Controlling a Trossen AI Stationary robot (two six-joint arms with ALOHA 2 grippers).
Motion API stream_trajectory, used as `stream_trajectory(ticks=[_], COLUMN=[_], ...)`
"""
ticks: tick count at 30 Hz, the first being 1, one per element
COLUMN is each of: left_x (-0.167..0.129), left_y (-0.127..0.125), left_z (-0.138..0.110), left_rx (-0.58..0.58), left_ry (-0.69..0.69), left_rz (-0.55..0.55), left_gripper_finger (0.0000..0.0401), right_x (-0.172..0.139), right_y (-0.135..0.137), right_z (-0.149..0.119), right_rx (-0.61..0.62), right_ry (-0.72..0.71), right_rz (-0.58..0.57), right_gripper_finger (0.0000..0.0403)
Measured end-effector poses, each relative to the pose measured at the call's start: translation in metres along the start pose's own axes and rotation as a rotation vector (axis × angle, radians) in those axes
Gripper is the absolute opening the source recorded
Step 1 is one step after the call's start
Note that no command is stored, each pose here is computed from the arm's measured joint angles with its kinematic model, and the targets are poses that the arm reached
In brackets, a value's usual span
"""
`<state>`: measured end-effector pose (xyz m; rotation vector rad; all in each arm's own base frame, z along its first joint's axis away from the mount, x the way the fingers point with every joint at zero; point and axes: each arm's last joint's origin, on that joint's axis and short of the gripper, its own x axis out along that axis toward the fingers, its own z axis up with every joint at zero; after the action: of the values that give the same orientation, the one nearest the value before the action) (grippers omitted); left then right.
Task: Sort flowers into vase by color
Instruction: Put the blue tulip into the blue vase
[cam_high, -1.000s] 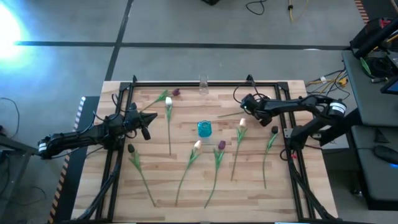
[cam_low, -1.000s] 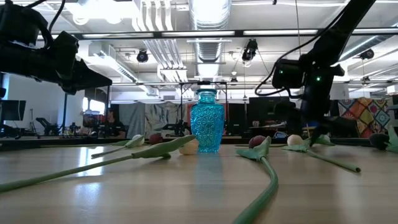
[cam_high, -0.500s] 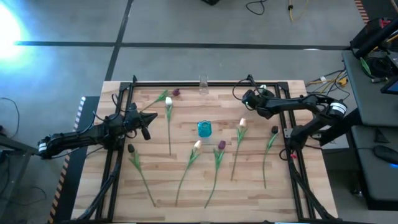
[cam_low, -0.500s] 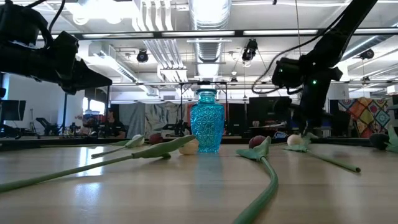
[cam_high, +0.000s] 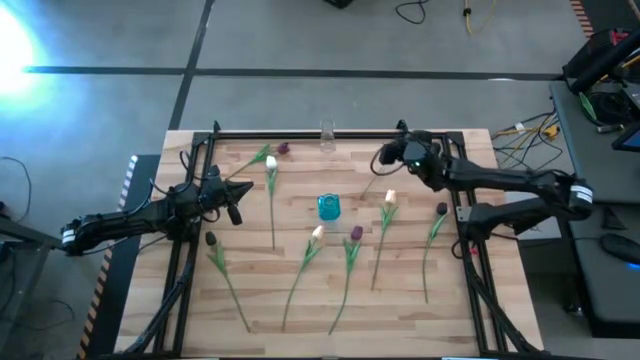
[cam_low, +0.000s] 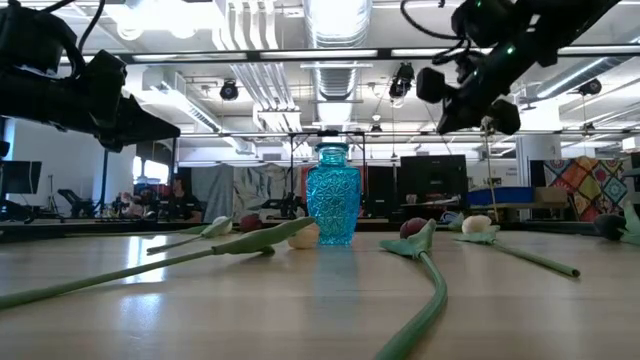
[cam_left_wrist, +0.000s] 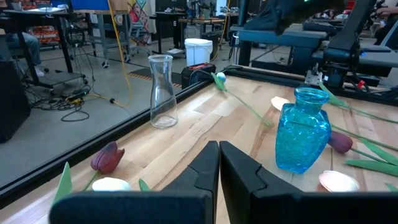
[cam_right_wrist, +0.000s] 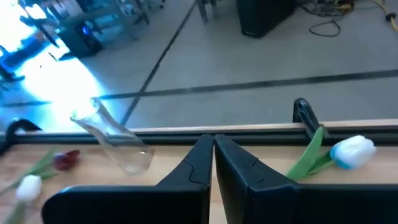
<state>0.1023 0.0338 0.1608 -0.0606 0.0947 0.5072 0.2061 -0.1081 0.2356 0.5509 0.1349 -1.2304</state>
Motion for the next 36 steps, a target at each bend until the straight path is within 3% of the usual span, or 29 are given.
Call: stream_trajectory(ticks=[4,11,18,27,31,36], left_x=[0.0,0.0,0.0,0.0,0.0,0.0], left_y=[0.0,0.0,0.0,0.0,0.0,0.0], left_z=[0.0,0.0,0.0,0.0,0.0,0.0], left_rx=[0.0,0.0,0.0,0.0,0.0,0.0], left_ry=[0.0,0.0,0.0,0.0,0.0,0.0], left_rz=[0.001,0.0,0.0,0.0,0.001,0.0], left_gripper_finger=[0.0,0.0,0.0,0.0,0.0,0.0], right_x=[0.002,0.035,0.071,0.099,0.117,0.138], right_y=[-0.003,0.002,0.013,0.003,-0.002,0.001], right_z=[-0.006,-0.021,-0.019,-0.015,-0.028,-0.041], right_rx=[0.058,0.076,0.115,0.276,0.343,0.383], right_ry=[0.013,0.134,0.24,0.4,0.536,0.608], right_rz=[-0.021,-0.056,-0.077,-0.34,-0.401,-0.447], right_gripper_finger=[0.0013,0.0018,0.0086,0.0165,0.0173,0.017])
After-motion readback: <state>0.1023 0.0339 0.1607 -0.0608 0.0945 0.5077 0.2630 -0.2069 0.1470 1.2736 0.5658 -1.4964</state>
